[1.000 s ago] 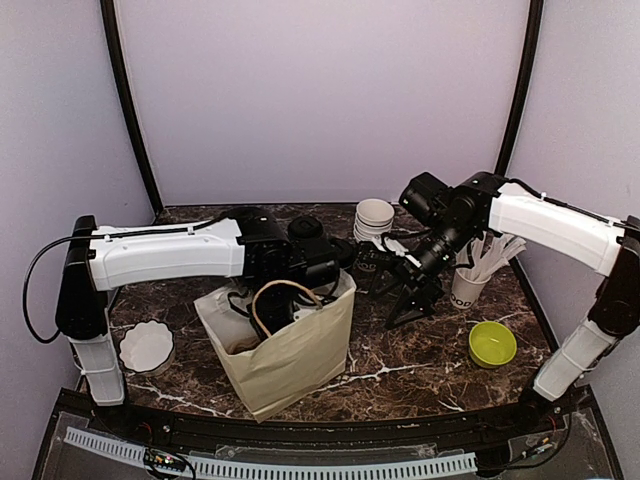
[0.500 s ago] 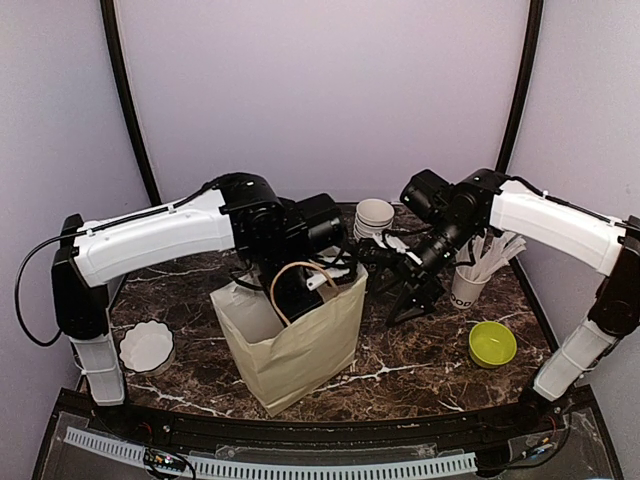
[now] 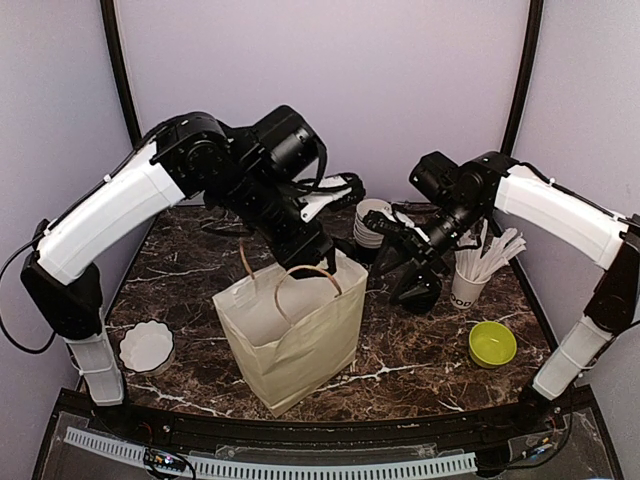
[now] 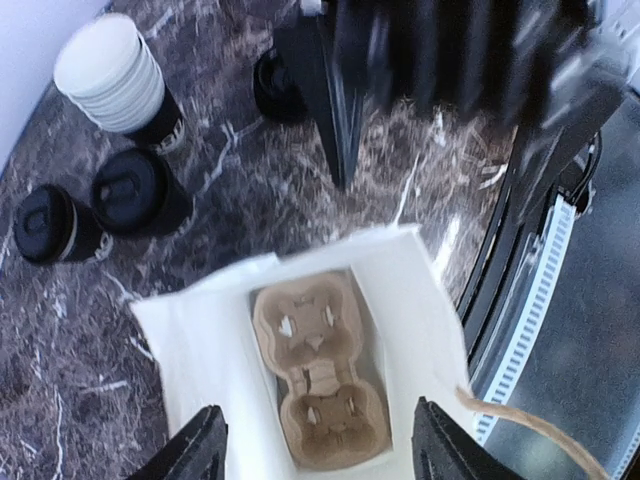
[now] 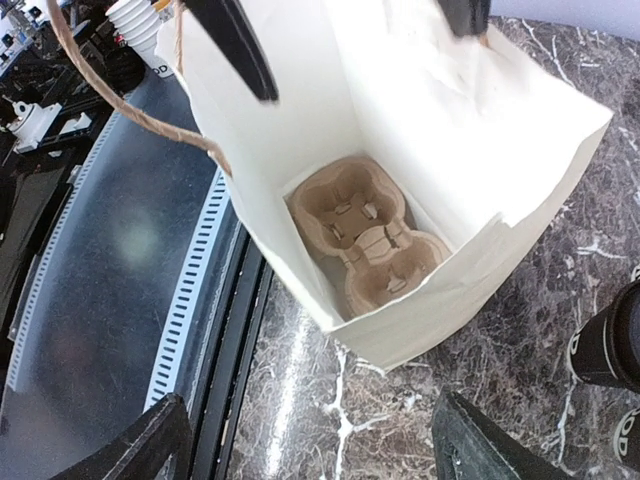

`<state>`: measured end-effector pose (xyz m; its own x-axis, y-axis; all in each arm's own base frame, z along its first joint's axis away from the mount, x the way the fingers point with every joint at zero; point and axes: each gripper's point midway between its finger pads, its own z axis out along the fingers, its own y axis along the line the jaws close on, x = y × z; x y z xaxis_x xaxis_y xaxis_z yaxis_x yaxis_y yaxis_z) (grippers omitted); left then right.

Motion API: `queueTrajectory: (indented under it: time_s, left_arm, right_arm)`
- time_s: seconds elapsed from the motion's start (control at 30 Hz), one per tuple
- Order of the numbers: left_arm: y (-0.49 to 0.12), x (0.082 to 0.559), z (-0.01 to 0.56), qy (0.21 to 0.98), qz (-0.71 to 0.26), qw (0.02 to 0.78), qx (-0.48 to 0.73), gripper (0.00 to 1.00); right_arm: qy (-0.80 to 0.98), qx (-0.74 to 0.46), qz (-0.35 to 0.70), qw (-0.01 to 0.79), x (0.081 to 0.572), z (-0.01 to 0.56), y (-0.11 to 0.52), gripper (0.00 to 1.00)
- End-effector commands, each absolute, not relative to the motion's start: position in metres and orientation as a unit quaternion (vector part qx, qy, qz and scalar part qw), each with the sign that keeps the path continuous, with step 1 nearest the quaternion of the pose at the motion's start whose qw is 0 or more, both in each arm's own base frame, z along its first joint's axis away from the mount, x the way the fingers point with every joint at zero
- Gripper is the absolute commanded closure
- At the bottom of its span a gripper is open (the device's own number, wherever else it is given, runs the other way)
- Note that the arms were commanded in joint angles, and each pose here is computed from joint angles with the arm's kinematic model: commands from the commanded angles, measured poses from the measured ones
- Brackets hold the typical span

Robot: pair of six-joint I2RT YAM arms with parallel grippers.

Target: Pack the takeout coffee

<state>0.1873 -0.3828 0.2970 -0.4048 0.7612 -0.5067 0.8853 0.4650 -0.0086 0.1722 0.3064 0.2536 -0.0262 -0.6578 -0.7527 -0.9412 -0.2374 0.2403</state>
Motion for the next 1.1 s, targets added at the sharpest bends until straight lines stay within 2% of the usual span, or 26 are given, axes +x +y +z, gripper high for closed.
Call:
queueTrajectory:
  time_s: [0.0,0.17,0.3,0.4,0.5,0.67,0.73,0.87,0.93,0.97,1.03,1.07]
  left_arm:
    - [-0.376,0.182,0.391,0.781,-0.218,0.341,0.477,0.34]
    - [-0.355,0.167,0.448,0.747,-0.281,0.405,0.447,0.34]
    - [-0.309,0.19,0.443,0.797,-0.209,0.437,0.361,0.26]
    - [-0.282,0.195,0.41,0.839,-0.146,0.406,0.332,0.22]
    - [-0.271,0.193,0.378,0.87,-0.122,0.365,0.309,0.21]
    - [-0.288,0.177,0.354,0.875,-0.194,0.311,0.318,0.21]
    - [-0.291,0.179,0.347,0.875,-0.204,0.301,0.319,0.24]
    - [-0.29,0.2,0.342,0.878,-0.191,0.306,0.315,0.41]
    - [-0.294,0.211,0.346,0.868,-0.194,0.32,0.325,0.59]
    - [-0.299,0.217,0.35,0.858,-0.202,0.33,0.338,0.76]
    - [-0.306,0.224,0.356,0.843,-0.203,0.346,0.357,0.97]
    - [-0.308,0.227,0.362,0.834,-0.2,0.358,0.37,0.99]
  right_arm:
    - [0.601,-0.668,0.409,0.159,0.171,0.253,0.302,0.16]
    - [0.607,-0.663,0.407,0.159,0.173,0.252,0.301,0.17]
    - [0.61,-0.658,0.409,0.167,0.179,0.257,0.299,0.17]
    - [0.614,-0.653,0.409,0.173,0.186,0.262,0.296,0.16]
    - [0.616,-0.651,0.408,0.174,0.19,0.264,0.294,0.16]
    - [0.617,-0.652,0.404,0.176,0.192,0.263,0.293,0.16]
    - [0.618,-0.651,0.404,0.177,0.192,0.263,0.293,0.17]
    - [0.618,-0.649,0.405,0.18,0.192,0.265,0.294,0.18]
    - [0.621,-0.647,0.402,0.183,0.194,0.265,0.294,0.18]
    - [0.623,-0.646,0.401,0.185,0.196,0.265,0.294,0.18]
    - [0.631,-0.637,0.4,0.19,0.203,0.266,0.294,0.19]
    - [0.635,-0.63,0.403,0.194,0.208,0.267,0.293,0.19]
